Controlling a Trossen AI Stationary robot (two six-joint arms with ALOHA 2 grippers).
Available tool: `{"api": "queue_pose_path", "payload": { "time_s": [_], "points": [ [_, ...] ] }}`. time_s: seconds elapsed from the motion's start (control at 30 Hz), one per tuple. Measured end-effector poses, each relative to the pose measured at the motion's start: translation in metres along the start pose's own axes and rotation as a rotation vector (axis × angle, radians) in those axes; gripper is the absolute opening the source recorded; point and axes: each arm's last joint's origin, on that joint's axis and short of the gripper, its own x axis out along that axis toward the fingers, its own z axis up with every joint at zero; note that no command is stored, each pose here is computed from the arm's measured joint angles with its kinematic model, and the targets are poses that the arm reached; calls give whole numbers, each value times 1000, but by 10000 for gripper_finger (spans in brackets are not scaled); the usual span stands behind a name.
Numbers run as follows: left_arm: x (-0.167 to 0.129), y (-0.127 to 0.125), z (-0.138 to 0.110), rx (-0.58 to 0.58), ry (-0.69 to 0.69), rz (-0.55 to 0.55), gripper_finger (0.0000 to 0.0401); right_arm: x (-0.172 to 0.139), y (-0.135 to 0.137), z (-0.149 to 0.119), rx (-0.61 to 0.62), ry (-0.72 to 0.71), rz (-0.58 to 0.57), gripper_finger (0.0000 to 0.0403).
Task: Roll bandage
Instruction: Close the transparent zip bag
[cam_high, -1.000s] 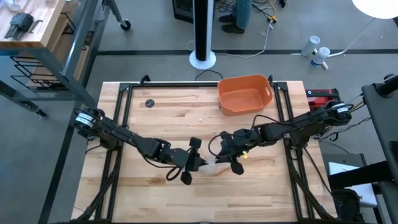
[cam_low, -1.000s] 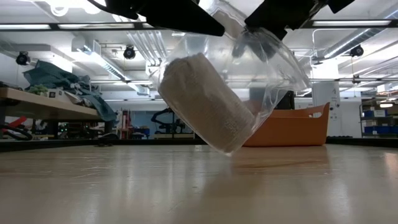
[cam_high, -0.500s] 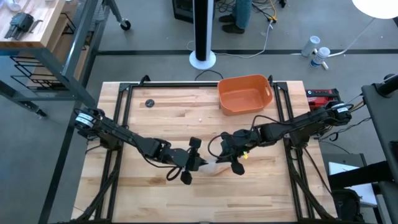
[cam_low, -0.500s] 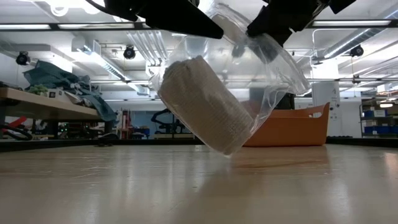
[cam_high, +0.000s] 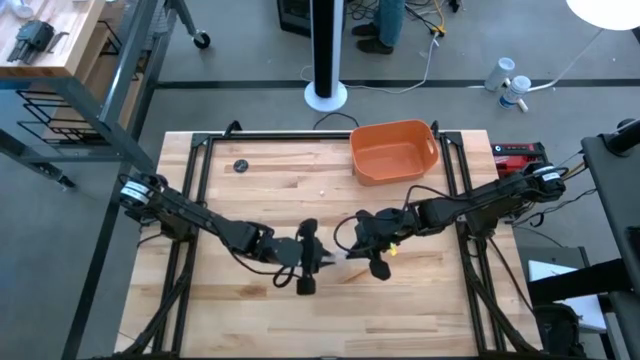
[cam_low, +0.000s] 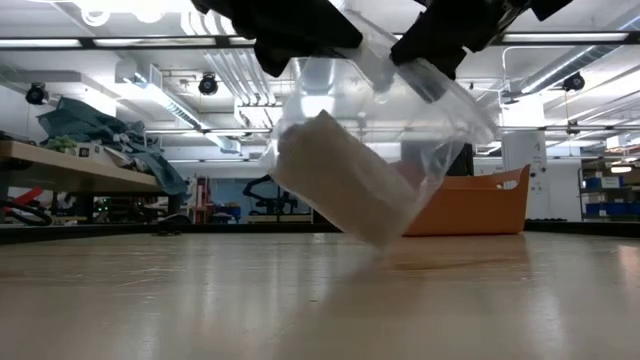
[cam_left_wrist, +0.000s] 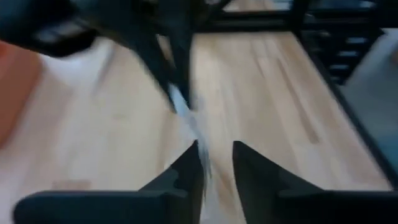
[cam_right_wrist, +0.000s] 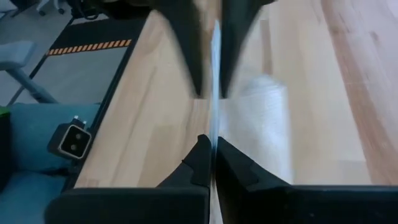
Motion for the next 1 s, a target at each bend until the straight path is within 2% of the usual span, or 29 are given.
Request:
{"api": "queue_pose_path", "payload": {
  "time_s": [0.1, 0.27, 0.43, 0.63, 0.8, 1.0],
  "points": [
    [0, -1, -3, -31, 41, -52, 96, -2, 0, 0, 9, 1, -21, 1],
    [0, -1, -2, -58, 34, -48, 142, -7, 1, 4, 3, -31, -12, 1],
    [0, 1, 1, -47, -11, 3, 185, -7, 4, 4, 8, -36, 4, 0],
    [0, 1, 6, -26, -59, -6, 218, -5, 8, 4, 9, -51, 19, 0],
    [1, 6, 12, 5, -112, 18, 211, -5, 12, 8, -13, -97, 40, 0],
    [2, 8, 12, 48, -109, 54, 142, -6, 13, 11, -24, -122, 47, 0]
  ]
}}
